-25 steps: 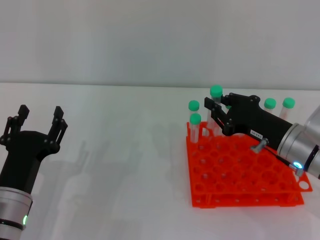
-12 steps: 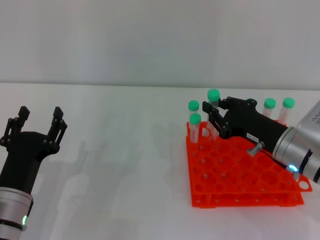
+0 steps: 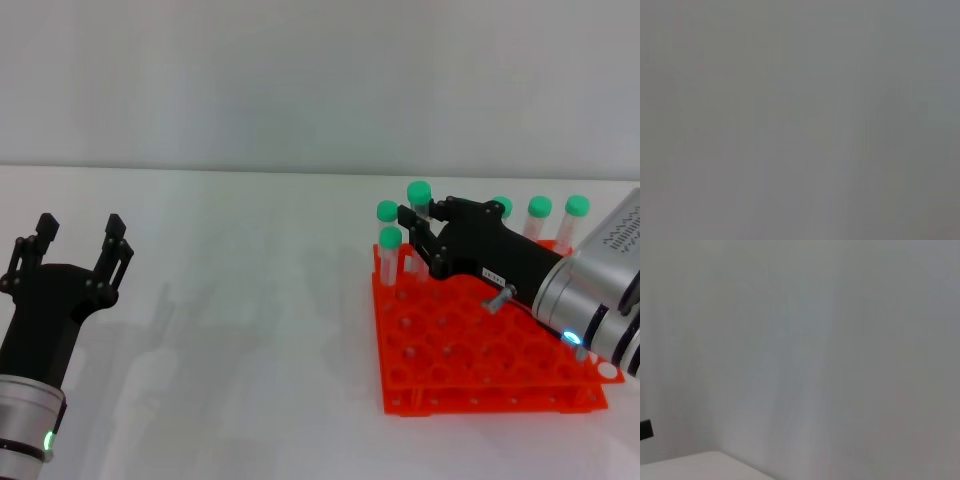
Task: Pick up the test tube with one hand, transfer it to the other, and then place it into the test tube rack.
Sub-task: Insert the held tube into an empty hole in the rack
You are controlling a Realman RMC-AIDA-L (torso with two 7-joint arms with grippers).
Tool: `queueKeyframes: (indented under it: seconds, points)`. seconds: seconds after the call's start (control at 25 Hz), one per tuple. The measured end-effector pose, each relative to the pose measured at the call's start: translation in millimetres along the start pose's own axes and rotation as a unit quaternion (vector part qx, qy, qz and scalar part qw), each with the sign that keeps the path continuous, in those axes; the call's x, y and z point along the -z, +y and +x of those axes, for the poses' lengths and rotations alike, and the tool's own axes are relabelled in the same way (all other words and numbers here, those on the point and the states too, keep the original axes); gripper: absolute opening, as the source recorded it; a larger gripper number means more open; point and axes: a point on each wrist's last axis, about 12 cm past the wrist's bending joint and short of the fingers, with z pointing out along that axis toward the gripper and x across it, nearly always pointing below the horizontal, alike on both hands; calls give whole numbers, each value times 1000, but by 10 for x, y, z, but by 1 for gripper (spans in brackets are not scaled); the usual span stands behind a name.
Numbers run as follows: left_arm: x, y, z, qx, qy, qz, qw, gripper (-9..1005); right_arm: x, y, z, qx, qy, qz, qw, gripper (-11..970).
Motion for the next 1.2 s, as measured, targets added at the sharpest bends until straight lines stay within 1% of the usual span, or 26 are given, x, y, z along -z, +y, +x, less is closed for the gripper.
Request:
queueKeyframes:
  seconds: [0.72,1.04,1.2]
  points:
    - [22,12,-2,-1,-2,-2,1000,760,83,0,129,-6,26,14,1000,211]
    - [25,14,-5,-1,-3,-2,1000,760,108,-11,151,-12,28,21,999,212]
    - [28,12,-11,-1,-6,-2,1000,760,149,-8,162,-22,21,27,999,374]
